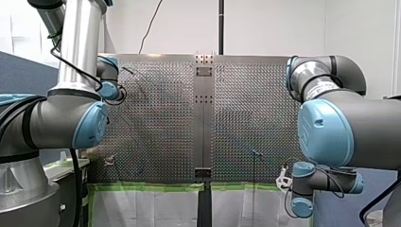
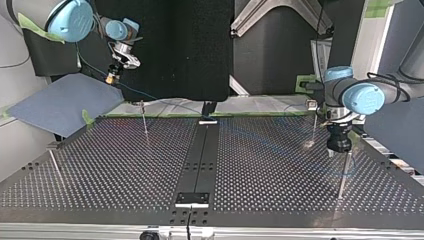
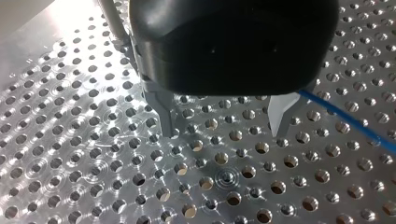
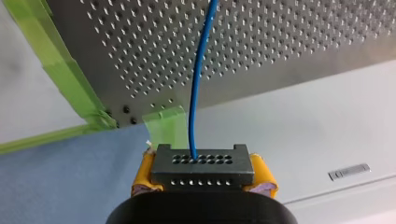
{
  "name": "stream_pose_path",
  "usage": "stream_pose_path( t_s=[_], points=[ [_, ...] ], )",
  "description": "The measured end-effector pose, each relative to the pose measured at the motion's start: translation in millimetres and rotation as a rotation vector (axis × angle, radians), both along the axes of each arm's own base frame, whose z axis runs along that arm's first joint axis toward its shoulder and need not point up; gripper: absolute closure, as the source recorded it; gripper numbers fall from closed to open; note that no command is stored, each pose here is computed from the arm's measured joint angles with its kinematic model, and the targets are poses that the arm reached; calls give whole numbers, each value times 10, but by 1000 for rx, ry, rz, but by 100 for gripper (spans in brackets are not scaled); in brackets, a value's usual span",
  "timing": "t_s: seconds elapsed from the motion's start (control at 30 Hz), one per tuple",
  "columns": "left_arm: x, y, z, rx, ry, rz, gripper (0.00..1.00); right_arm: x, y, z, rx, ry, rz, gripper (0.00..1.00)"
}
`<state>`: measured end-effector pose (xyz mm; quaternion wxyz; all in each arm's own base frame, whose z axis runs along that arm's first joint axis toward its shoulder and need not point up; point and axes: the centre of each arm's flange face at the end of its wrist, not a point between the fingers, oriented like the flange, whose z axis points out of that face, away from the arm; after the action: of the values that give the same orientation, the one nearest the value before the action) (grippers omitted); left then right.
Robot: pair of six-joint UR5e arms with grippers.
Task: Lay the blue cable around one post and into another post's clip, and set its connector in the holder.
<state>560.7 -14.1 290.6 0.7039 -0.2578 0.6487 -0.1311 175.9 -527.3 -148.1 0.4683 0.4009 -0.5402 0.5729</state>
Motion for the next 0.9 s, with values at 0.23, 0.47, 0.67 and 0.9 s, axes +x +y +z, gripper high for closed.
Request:
stream_pose_path(
  t_s=[0.23,0.47,0.67,0.9],
  points=[
    [1,0,0,-1,-1,0,0,-290,-75,-219,-22,27,-38,100],
    [2,3,2,-1,-2,1,0,-548,73,-485,-2,88,-47,97],
    [1,3,1,-1,-1,2,0,-742,242,-700,21,137,-51,97],
    [1,1,-3,-1,-1,1,0,-725,559,-888,63,176,-6,97]
  ],
)
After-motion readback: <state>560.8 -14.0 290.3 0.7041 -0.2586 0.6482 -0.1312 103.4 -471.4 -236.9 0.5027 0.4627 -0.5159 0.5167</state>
